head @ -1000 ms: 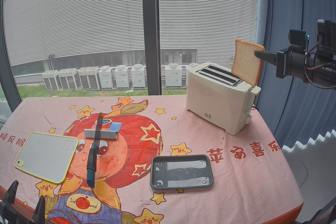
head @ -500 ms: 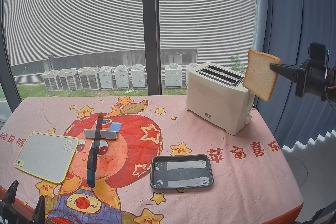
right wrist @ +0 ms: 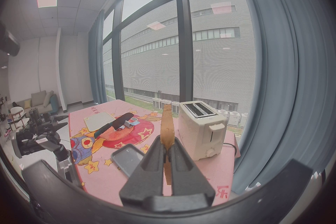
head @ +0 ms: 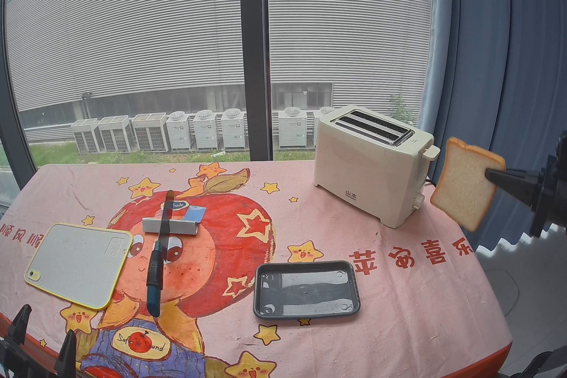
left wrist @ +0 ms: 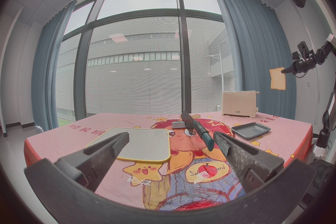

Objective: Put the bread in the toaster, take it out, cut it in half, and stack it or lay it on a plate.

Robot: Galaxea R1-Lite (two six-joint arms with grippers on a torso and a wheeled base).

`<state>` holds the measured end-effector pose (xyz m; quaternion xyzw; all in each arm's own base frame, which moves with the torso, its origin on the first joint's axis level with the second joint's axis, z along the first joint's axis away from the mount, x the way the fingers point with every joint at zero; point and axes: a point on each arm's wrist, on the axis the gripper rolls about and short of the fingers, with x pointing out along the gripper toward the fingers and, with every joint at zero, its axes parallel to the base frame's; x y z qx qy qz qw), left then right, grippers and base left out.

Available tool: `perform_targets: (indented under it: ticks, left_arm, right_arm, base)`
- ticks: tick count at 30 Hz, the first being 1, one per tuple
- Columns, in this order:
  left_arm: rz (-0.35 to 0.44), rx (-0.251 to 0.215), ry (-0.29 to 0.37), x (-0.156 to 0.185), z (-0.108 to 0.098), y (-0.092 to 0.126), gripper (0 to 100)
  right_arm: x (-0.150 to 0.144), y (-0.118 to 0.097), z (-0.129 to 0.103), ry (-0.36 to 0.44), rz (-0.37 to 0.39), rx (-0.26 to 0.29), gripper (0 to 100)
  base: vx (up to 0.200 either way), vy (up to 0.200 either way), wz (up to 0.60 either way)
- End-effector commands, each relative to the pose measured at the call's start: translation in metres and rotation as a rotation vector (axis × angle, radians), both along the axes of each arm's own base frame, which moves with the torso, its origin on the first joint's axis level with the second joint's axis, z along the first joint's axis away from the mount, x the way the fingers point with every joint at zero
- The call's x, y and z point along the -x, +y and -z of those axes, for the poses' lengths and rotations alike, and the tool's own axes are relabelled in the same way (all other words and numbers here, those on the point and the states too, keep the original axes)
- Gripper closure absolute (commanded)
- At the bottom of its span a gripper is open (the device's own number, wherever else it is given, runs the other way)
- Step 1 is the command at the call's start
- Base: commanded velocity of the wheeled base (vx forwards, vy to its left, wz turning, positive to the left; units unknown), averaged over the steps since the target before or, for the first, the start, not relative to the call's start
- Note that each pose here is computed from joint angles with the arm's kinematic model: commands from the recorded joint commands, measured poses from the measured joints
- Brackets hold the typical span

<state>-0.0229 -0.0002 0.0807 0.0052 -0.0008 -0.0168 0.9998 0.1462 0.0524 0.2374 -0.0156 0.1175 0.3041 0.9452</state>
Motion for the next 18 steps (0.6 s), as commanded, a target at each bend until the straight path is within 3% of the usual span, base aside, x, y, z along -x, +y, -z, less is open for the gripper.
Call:
perform_targets:
  ticks: [1, 18]
  left_arm:
    - [0.000, 0.000, 0.009, -0.001, 0.005, 0.000, 0]
    - [0.000, 0.000, 0.011, -0.001, 0.005, 0.000, 0]
  right_arm:
    - [0.030, -0.007, 0.015, -0.007, -0.030, -0.008, 100]
    - [0.049, -0.006, 0.036, 0.022, -0.094, 0.007, 100]
  base:
    - [0.000, 0.000, 0.00]
    - [0.000, 0.000, 0.00]
